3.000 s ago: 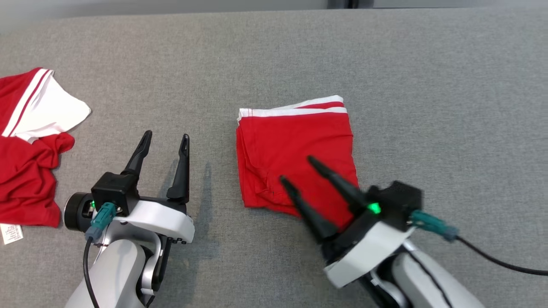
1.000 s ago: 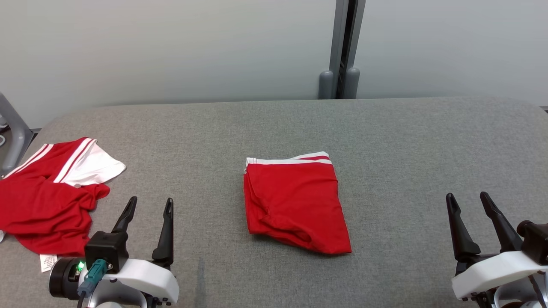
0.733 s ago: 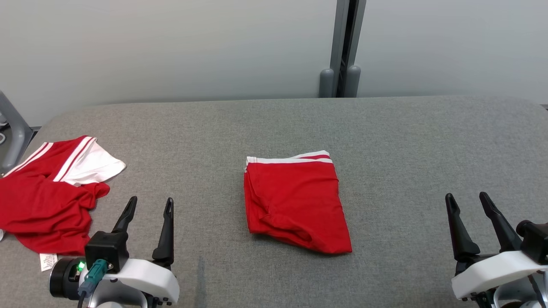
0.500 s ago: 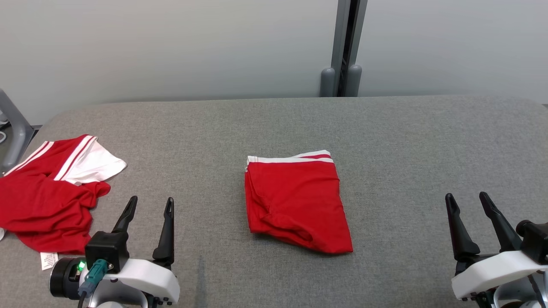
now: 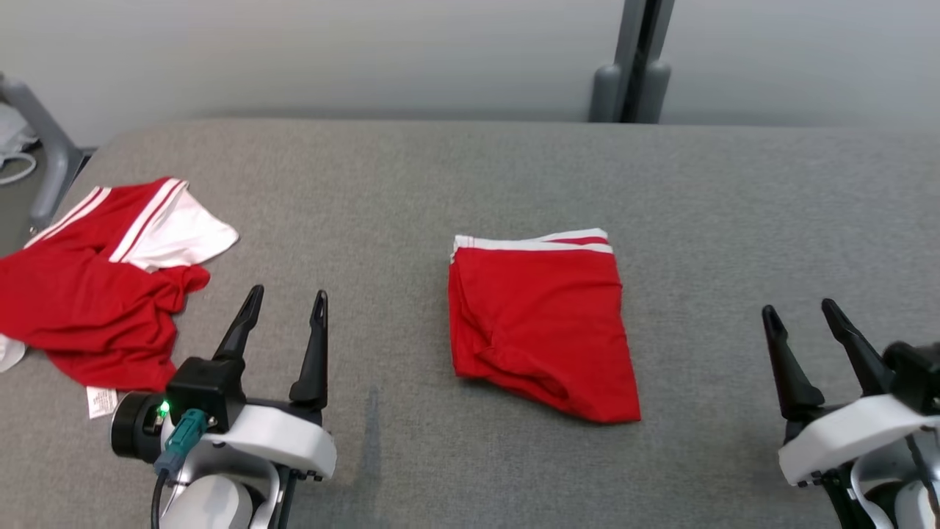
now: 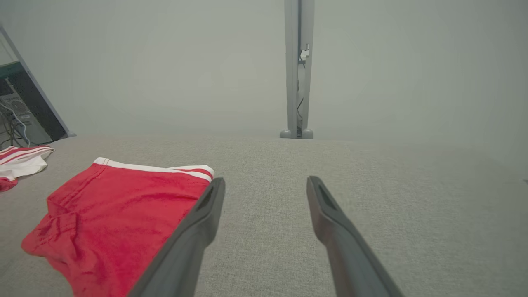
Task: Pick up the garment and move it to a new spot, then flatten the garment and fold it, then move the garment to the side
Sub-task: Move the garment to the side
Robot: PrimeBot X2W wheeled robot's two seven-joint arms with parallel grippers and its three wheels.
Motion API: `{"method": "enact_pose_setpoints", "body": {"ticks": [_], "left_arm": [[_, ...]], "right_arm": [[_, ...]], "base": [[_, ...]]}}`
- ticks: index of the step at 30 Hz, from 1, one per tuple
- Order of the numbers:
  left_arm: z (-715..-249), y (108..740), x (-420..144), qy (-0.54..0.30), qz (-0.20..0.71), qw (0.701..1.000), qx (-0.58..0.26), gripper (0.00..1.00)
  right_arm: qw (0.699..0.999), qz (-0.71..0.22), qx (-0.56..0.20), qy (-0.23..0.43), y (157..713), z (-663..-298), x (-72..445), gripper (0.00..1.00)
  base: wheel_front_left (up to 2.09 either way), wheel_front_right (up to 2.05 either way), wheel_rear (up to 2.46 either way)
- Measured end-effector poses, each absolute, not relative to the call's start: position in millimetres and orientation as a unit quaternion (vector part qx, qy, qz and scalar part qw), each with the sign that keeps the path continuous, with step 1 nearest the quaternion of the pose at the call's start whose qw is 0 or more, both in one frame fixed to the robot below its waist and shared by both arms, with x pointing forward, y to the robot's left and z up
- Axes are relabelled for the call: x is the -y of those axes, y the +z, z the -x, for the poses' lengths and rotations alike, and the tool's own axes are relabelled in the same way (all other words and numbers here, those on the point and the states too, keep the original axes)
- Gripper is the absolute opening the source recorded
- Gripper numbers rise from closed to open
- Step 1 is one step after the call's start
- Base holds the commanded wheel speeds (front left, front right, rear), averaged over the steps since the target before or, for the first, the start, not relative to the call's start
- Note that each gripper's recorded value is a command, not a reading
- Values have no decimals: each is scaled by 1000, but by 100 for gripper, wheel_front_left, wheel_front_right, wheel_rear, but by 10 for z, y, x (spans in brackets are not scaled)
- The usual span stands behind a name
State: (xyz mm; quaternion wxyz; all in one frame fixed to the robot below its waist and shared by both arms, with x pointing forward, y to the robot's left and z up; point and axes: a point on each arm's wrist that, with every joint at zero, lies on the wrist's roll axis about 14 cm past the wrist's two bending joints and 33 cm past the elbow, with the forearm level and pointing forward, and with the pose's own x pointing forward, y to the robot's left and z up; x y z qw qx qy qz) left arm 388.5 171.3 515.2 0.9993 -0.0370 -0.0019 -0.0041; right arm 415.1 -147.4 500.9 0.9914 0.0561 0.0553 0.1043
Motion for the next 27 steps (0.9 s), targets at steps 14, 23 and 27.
{"method": "enact_pose_setpoints", "body": {"ticks": [14, 23, 27], "left_arm": [[-4134, 4789, -1821, 25, 55, 998, -28, 100], [-4188, 4664, -1898, 40, 57, 997, -39, 100], [-4201, 4655, -1888, 39, 62, 997, -39, 100]], "right_arm": [[944, -45, -216, 247, 4004, -4360, 594, 100], [923, -46, -258, 281, 3752, -4392, 372, 27], [920, -46, -266, 283, 3740, -4387, 375, 0]], "base": [[0, 0, 0], [0, 0, 0], [0, 0, 0]]}}
